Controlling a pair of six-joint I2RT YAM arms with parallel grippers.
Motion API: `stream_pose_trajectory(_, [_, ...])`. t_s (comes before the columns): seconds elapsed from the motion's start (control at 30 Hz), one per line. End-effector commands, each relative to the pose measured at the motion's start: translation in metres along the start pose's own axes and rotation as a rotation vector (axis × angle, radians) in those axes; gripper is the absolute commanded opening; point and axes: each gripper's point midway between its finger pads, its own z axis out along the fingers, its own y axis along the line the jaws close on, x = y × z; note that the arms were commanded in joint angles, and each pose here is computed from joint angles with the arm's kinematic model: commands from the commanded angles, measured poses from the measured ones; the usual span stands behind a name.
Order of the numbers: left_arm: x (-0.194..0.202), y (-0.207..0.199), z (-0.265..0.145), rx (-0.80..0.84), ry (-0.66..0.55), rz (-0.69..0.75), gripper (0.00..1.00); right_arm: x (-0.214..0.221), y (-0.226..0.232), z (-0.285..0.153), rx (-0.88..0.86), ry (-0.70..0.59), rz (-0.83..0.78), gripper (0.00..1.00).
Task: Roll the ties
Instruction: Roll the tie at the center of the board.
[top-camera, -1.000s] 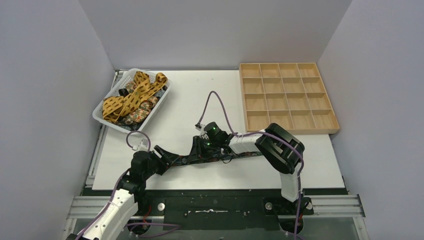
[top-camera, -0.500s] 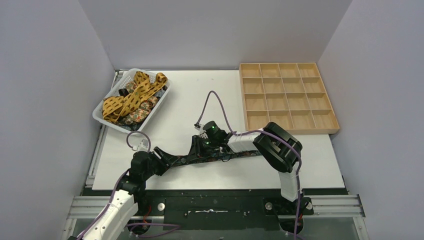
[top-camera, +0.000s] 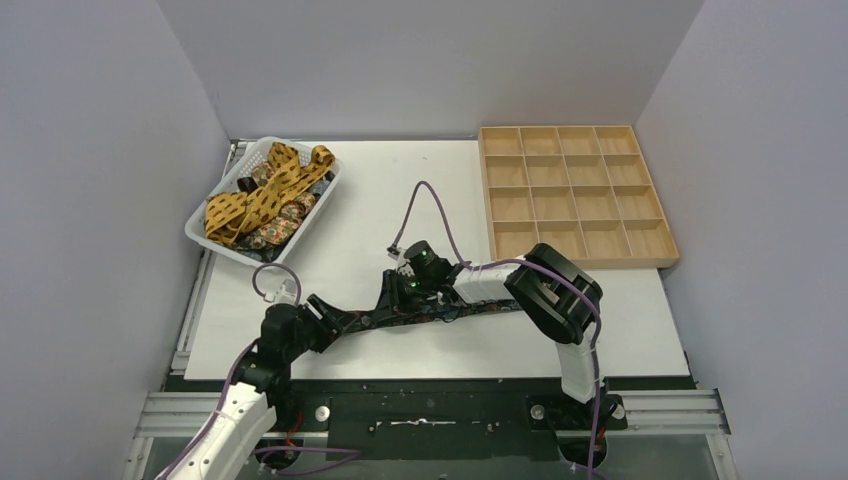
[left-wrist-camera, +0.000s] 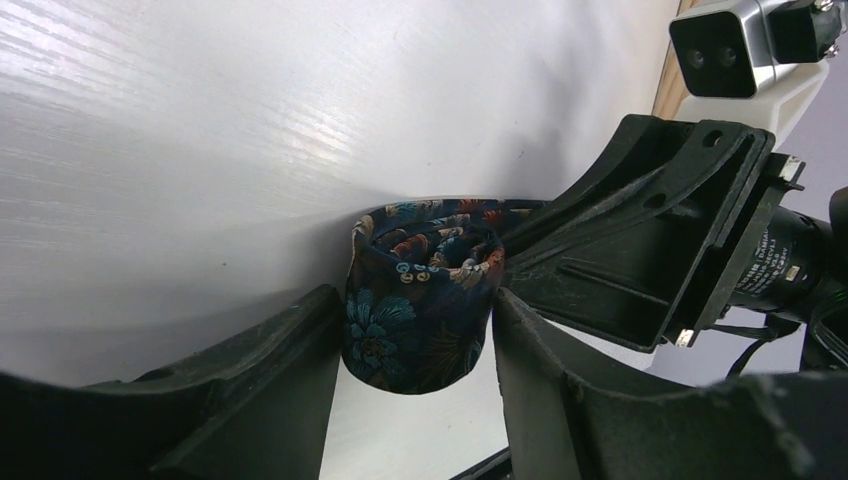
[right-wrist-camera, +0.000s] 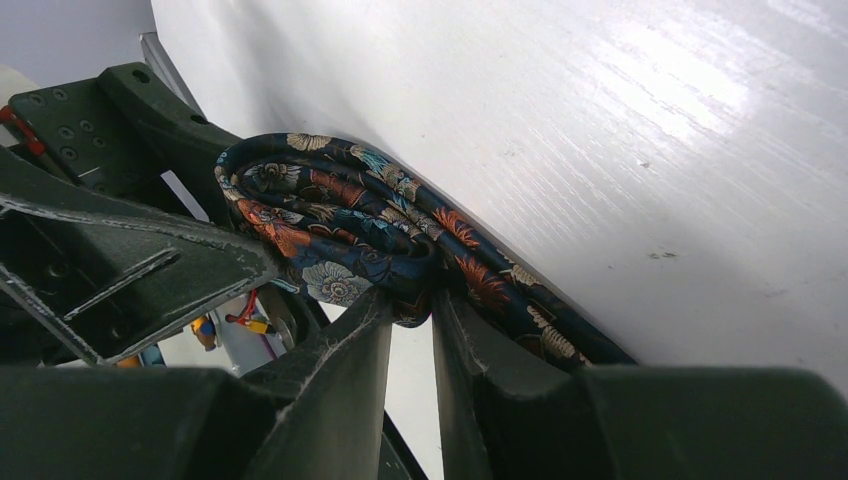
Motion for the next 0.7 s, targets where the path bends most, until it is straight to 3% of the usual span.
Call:
stream_pose_trajectory(0.0, [0.000,0.003,-0.003,-0.017,0.004,0.031,0.50,0.009,-0.030,0.007,0.098,0.027,0.035,0.24])
stream_pose_trajectory(0.43, [-0.014,-0.011,-0.002,0.000,-0.034,0.078,0.32,0.008,-0.019,0.007,0.047,0.043,-0.005,0.29])
stream_pose_trajectory(0.53, [-0.021,-0.017,-0.004,-0.024,-0.042,0.117,0.24,0.004,0.003,-0.001,-0.004,0.059,-0.013,0.29])
stream_pose_trajectory(0.67, [-0.032,-0.017,-0.008,-0.092,-0.063,0.156,0.16,-0.017,0.041,-0.022,-0.046,0.009,-0.095,0.39])
